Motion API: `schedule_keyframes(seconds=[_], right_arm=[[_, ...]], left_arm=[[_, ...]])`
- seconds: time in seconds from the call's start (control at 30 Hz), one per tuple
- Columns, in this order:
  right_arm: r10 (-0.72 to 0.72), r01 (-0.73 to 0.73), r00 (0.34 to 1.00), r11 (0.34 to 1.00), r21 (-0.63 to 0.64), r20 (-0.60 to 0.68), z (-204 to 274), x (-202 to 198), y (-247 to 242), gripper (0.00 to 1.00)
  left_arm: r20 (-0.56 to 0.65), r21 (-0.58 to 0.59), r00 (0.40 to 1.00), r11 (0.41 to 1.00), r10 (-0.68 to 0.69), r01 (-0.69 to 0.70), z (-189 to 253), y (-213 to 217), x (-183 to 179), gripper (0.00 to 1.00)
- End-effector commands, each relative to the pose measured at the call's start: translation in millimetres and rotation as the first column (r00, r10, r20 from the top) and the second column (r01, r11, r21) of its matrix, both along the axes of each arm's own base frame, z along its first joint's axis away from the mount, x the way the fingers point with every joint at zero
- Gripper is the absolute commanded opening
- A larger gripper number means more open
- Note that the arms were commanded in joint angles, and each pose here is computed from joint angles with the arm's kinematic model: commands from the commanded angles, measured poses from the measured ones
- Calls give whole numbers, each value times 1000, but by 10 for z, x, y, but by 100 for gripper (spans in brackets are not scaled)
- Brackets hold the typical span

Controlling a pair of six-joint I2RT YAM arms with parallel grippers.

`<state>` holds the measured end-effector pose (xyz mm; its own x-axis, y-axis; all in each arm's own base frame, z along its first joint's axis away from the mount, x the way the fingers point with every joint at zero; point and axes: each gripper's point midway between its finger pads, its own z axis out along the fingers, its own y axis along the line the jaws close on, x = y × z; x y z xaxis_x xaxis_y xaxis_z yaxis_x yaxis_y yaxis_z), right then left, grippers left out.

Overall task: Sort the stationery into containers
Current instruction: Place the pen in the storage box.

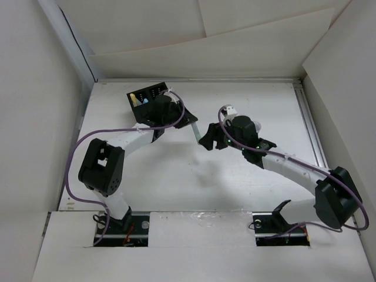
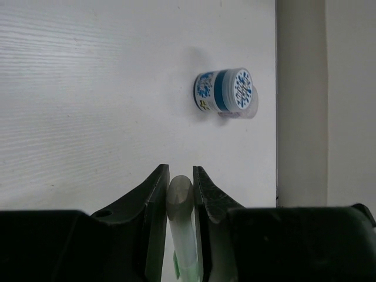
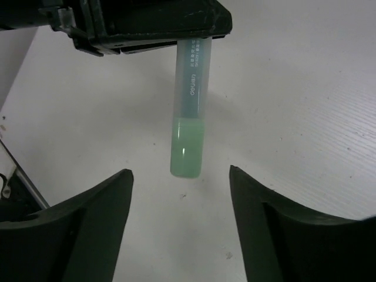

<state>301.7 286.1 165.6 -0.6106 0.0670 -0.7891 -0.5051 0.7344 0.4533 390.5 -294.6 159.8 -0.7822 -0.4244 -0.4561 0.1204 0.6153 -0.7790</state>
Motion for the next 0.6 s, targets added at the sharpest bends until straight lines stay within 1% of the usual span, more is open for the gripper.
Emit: schedule_keyframes(seconds=[0.0, 0.03, 0.07, 0.1, 0.17, 0.2, 0.23, 0.3, 0.37, 0.4, 0.43, 0.47, 0.5, 0.53, 0.57], right_arm=[[-5, -5, 993, 996, 91, 115, 431, 44, -51, 76], [-5, -6, 993, 996, 94, 119, 441, 18, -70, 79], [-16, 1, 990, 994, 108, 139, 541, 22, -113, 84], [-17, 1, 990, 994, 109, 141, 540, 2, -127, 85], [-28, 11, 989, 993, 114, 147, 558, -1, -181, 86], [-28, 11, 989, 993, 114, 147, 558, -1, -181, 86], [-28, 11, 989, 993, 114, 147, 558, -1, -181, 86], [-40, 23, 989, 993, 120, 141, 560, 21, -206, 82], [-31, 14, 990, 992, 122, 139, 561, 9, -196, 77], [-31, 14, 990, 992, 122, 139, 561, 9, -196, 67], [-31, 14, 990, 992, 122, 139, 561, 9, -196, 63], [-43, 26, 989, 993, 118, 140, 543, 5, -223, 59], [-43, 26, 989, 993, 118, 140, 543, 5, -224, 53], [-53, 35, 987, 992, 121, 148, 576, 11, -241, 34], [-53, 35, 987, 992, 122, 149, 577, 11, -241, 25]], left_arm=[[109, -44, 987, 992, 120, -116, 565, 266, 296, 0], [104, -31, 983, 988, 152, -149, 579, 343, 354, 0], [130, -36, 973, 982, 189, -186, 737, 407, 460, 0], [150, -23, 955, 966, 257, -256, 838, 538, 561, 0], [181, -23, 929, 946, 322, -324, 1057, 758, 728, 0], [185, -34, 916, 934, 356, -356, 1134, 852, 791, 0], [199, -34, 889, 909, 413, -415, 1205, 1067, 902, 0], [203, -51, 847, 869, 492, -492, 1373, 1304, 1041, 0], [231, -24, 761, 785, 606, -619, 1470, 1706, 1193, 0], [251, 5, 734, 757, 631, -653, 1549, 1800, 1233, 0], [268, 29, 696, 716, 666, -697, 1575, 1963, 1277, 0], [296, 70, 638, 650, 711, -757, 1555, 2135, 1331, 0], [307, 116, 618, 616, 724, -779, 1520, 2224, 1335, 0], [339, 119, 588, 587, 734, -801, 1654, 2296, 1370, 0], [369, 171, 557, 535, 744, -828, 1597, 2417, 1408, 0]])
